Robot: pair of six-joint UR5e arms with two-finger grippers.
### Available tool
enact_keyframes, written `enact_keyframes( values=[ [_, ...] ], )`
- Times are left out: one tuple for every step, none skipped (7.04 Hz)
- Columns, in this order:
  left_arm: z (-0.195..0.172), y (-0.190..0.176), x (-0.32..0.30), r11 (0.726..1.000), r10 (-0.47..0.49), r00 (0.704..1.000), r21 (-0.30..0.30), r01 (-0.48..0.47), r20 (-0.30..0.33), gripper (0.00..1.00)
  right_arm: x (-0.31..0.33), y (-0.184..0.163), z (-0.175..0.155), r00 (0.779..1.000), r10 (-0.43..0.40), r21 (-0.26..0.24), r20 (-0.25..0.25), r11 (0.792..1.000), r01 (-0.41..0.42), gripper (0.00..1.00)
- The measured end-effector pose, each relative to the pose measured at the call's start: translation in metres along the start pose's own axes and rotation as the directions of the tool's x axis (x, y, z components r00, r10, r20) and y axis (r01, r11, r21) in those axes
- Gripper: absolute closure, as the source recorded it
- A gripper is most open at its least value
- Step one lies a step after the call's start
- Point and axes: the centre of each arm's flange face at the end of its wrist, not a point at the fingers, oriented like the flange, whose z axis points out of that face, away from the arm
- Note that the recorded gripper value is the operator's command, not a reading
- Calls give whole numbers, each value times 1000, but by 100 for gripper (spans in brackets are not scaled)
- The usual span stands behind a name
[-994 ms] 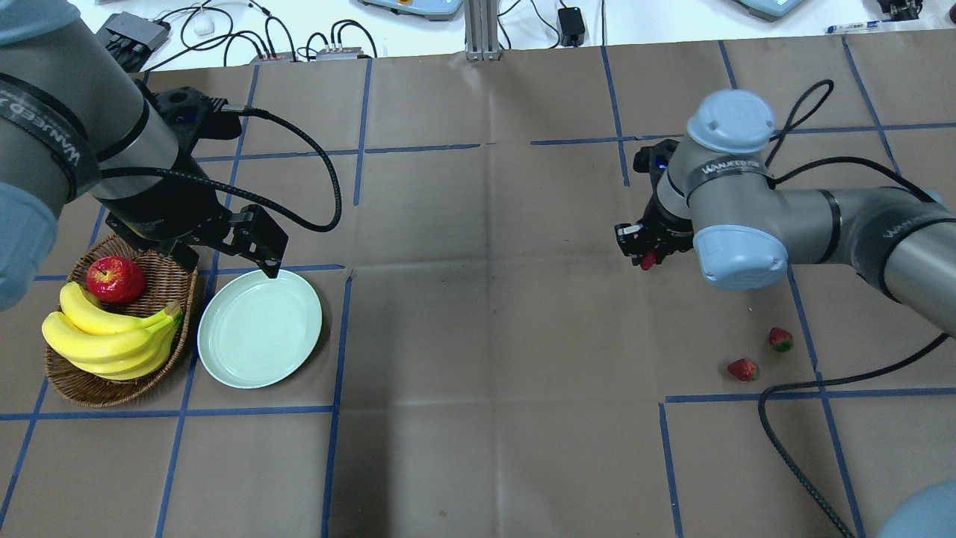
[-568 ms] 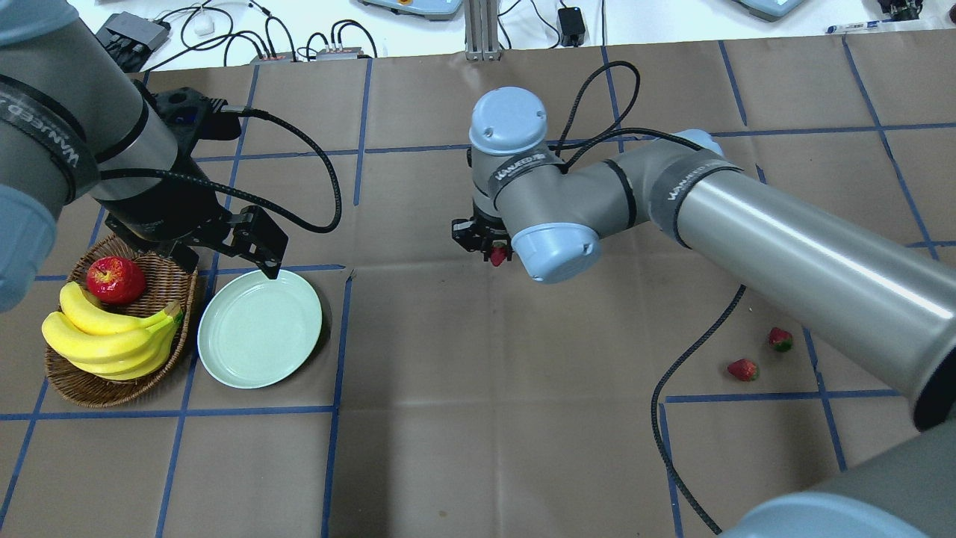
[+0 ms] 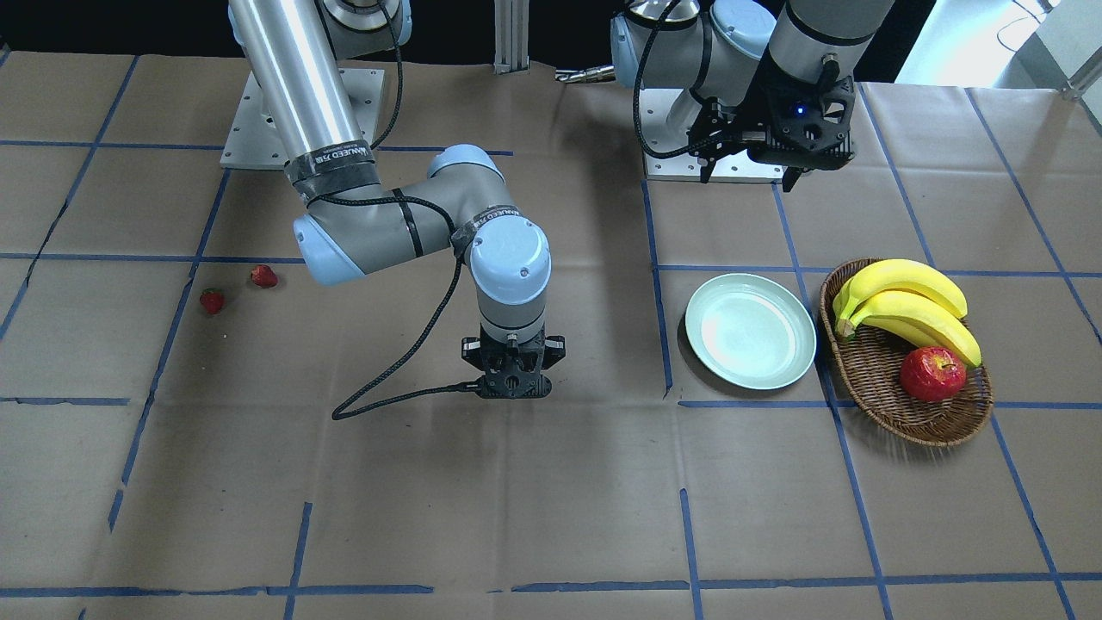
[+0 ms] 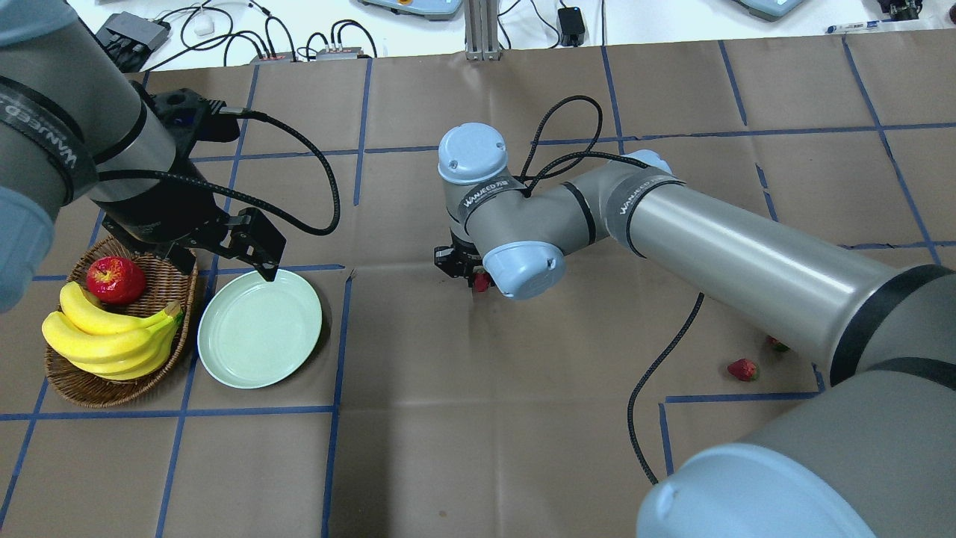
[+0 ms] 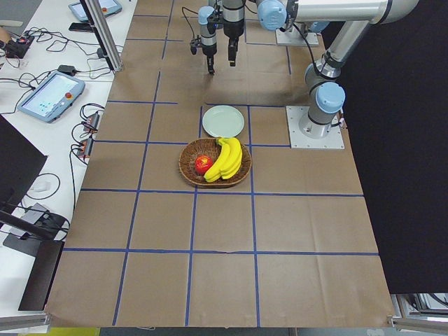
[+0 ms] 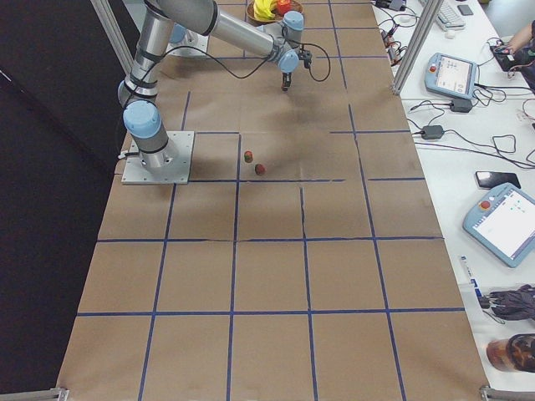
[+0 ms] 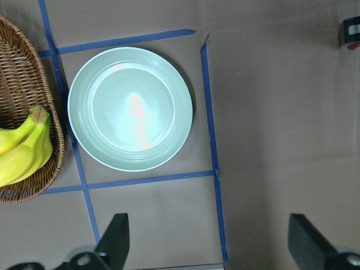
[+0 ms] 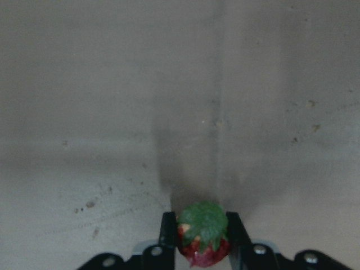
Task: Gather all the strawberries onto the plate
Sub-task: 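Carry the strawberry toward the table center and release it with the right gripper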
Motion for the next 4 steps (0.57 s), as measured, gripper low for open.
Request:
enact_keyframes(
  values=[
    [7,-2,0,1000,-1,1000,-13,1,-8,0,2,-1,-6,1000,5,6,2,1000,-5,0],
    [17,-2,1,1000,-1,1000,-22,1,-11,0,6,-1,-20,1000,9,10,3,1000,-9,0],
    [26,-3,1,1000,-2,1000,-18,2,-11,0,17,0,-41,1000,11,9,4,1000,-11,0],
    [35,-9,0,1000,-12,1000,-4,12,-10,0,45,-4,-68,1000,2,1,1,1000,-2,0]
  ],
)
